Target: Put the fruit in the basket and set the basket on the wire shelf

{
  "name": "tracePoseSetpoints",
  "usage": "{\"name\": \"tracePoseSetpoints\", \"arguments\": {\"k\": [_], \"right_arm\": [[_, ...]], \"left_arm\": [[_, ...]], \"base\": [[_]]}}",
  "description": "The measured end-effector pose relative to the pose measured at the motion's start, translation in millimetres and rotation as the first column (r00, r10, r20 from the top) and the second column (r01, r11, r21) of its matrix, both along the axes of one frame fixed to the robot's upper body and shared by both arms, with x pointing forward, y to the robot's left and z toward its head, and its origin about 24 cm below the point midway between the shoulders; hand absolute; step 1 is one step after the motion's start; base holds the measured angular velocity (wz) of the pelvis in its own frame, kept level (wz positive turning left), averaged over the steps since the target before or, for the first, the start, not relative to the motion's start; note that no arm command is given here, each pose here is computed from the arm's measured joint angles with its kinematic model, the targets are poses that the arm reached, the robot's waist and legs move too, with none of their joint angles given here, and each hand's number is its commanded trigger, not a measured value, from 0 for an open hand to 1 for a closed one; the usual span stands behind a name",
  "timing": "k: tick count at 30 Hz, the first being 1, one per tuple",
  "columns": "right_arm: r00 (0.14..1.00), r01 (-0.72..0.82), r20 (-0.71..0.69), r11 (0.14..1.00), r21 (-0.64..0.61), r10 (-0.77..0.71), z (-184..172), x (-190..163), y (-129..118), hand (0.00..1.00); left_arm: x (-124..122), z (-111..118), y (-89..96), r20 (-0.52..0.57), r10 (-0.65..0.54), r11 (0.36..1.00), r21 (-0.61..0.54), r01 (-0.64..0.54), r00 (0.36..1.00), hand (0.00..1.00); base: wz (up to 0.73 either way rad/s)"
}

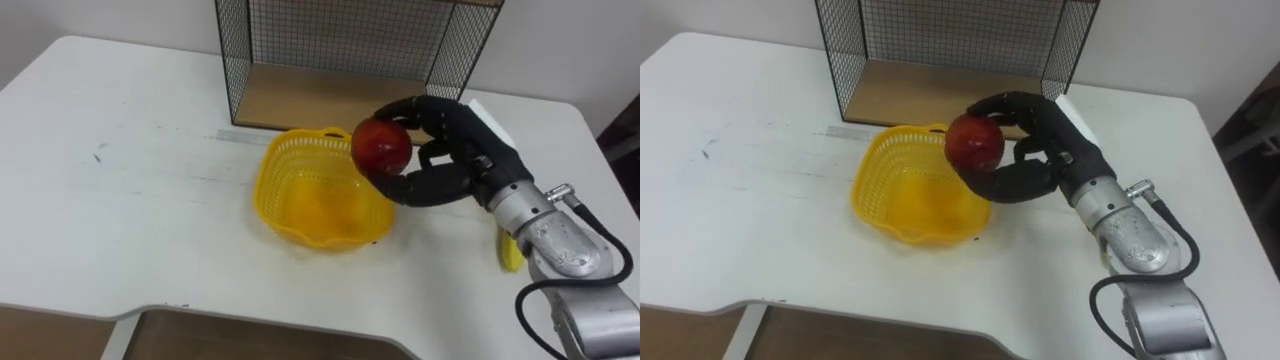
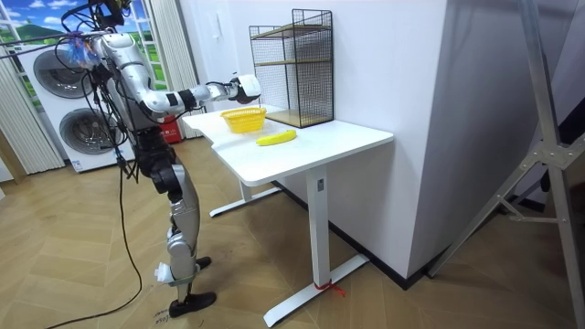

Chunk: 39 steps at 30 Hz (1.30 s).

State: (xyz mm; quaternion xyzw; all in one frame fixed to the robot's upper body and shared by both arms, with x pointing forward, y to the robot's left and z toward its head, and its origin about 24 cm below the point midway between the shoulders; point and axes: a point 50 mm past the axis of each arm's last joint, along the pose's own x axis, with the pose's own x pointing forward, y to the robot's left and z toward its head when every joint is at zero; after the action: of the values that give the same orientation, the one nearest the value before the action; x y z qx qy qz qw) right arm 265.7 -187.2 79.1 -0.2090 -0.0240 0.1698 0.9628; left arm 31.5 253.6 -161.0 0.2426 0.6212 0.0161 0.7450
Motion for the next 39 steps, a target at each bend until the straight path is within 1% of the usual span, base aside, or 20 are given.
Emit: {"name": "tracePoseSetpoints", "arguments": {"k": [4,7,10,14,15,16,17,23,31,39], "right_arm": [[0.999,-0.039,-0.008,0.998,-0.049,0.039,-3,-1,8,1.00],[0.999,-0.045,-0.010,0.998,-0.045,0.045,-4,-1,11,1.00],[0.999,-0.051,-0.012,0.998,-0.043,0.051,-4,-1,13,1.00],[0.997,-0.076,-0.018,0.995,-0.070,0.075,-7,-2,20,1.00],[0.997,-0.077,-0.020,0.994,-0.071,0.076,-7,-2,20,0.50],[0.997,-0.077,-0.022,0.995,-0.071,0.075,-7,-2,21,0.06],[0.997,-0.075,-0.027,0.995,-0.073,0.073,-7,-1,21,0.00],[0.998,-0.065,-0.030,0.993,-0.095,0.062,-9,-1,21,0.00],[0.998,-0.051,-0.034,0.994,-0.094,0.048,-11,-1,19,0.00],[0.998,-0.049,-0.052,0.997,-0.061,0.046,-14,-1,19,0.00]], "left_arm": [[2,0,-1.8,-0.003,-0.017,1.000,-0.012,0.017,1.000,0.00],[5,0,-1.9,0.004,-0.019,1.000,-0.013,0.019,1.000,0.00],[7,-1,-4.0,0.002,-0.045,0.999,-0.015,0.045,0.999,0.00],[6,-1,-7.0,-0.011,-0.070,0.997,-0.020,0.070,0.998,0.00],[6,-1,-7.1,-0.011,-0.071,0.997,-0.020,0.071,0.997,0.00],[6,-2,-7.3,-0.011,-0.072,0.997,-0.021,0.072,0.997,0.00],[6,-2,-7.4,-0.012,-0.074,0.997,-0.021,0.073,0.997,0.00],[6,-2,-8.9,-0.019,-0.088,0.996,-0.024,0.087,0.996,0.00],[5,-2,-8.9,-0.025,-0.086,0.996,-0.029,0.085,0.996,0.00],[5,-2,-8.8,-0.029,-0.082,0.996,-0.028,0.081,0.996,0.00]], "base": [[0.01],[0.00],[0.00],[0.00],[0.00],[0.00],[0.00],[0.00],[0.00],[0.00]]}}
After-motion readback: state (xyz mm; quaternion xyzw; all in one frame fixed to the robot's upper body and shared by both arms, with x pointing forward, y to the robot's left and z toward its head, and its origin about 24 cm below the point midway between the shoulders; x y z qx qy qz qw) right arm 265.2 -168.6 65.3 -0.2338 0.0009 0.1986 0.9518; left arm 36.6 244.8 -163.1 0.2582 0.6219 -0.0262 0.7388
